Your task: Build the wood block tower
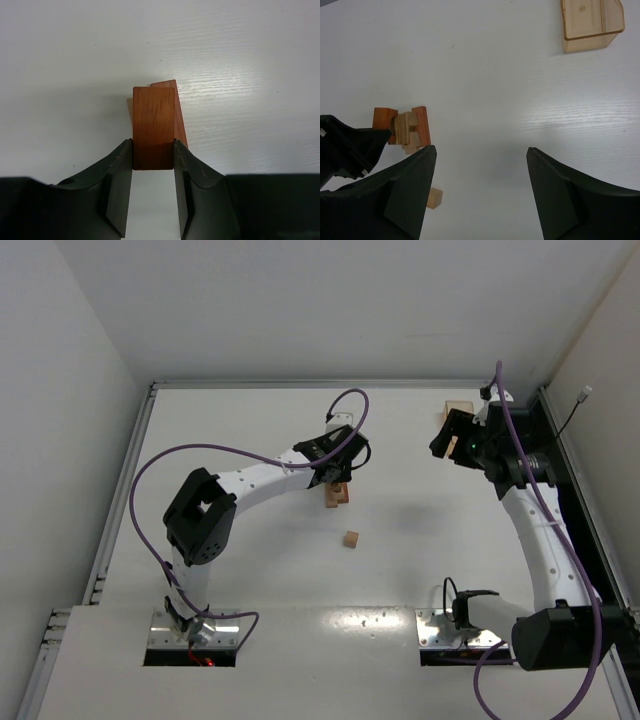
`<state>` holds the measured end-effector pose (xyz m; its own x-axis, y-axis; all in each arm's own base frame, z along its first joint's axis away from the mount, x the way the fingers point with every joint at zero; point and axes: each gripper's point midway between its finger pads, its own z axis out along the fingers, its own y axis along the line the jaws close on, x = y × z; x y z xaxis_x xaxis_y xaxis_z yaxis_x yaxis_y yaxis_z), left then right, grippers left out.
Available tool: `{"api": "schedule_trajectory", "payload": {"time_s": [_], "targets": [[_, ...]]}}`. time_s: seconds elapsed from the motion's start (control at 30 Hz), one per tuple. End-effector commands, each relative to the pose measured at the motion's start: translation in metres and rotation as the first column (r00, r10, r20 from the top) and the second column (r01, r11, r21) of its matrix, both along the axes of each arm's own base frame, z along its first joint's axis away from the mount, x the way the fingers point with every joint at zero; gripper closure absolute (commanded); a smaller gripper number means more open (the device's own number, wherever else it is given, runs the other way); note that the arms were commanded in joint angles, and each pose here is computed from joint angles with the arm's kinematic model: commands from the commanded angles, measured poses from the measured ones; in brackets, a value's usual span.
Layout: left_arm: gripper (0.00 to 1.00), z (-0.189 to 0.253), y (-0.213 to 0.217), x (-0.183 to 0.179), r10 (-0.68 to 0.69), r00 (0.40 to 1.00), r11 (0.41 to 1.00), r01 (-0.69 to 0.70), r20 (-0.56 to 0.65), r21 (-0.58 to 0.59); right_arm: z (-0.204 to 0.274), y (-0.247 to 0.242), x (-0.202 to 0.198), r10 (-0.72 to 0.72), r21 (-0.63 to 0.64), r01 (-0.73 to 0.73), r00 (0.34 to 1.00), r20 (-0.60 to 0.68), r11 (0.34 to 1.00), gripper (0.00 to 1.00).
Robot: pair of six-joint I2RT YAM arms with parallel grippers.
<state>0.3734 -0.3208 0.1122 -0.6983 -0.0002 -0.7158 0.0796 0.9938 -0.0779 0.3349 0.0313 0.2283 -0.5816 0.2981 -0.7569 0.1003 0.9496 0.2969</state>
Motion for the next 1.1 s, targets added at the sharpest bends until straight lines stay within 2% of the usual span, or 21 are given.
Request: {"api": "schedule_trajectory", "payload": {"time_s": [0.0, 1.07], "targets": [[1.0, 0.021, -0.004, 0.001, 0.016, 0.999, 0.999, -0.015, 0.041, -0.035, 0.008, 0.002, 0.007, 0.0, 0.02, -0.001, 0.999, 0.038, 1.0, 0.3], [1.0, 0.04, -0.009, 0.0, 0.012, 0.995, 0.998, -0.007, 0.098, -0.059, 0.005, 0.007, 0.007, 0.016, 0.025, -0.017, 0.999, 0.038, 1.0, 0.3]]}}
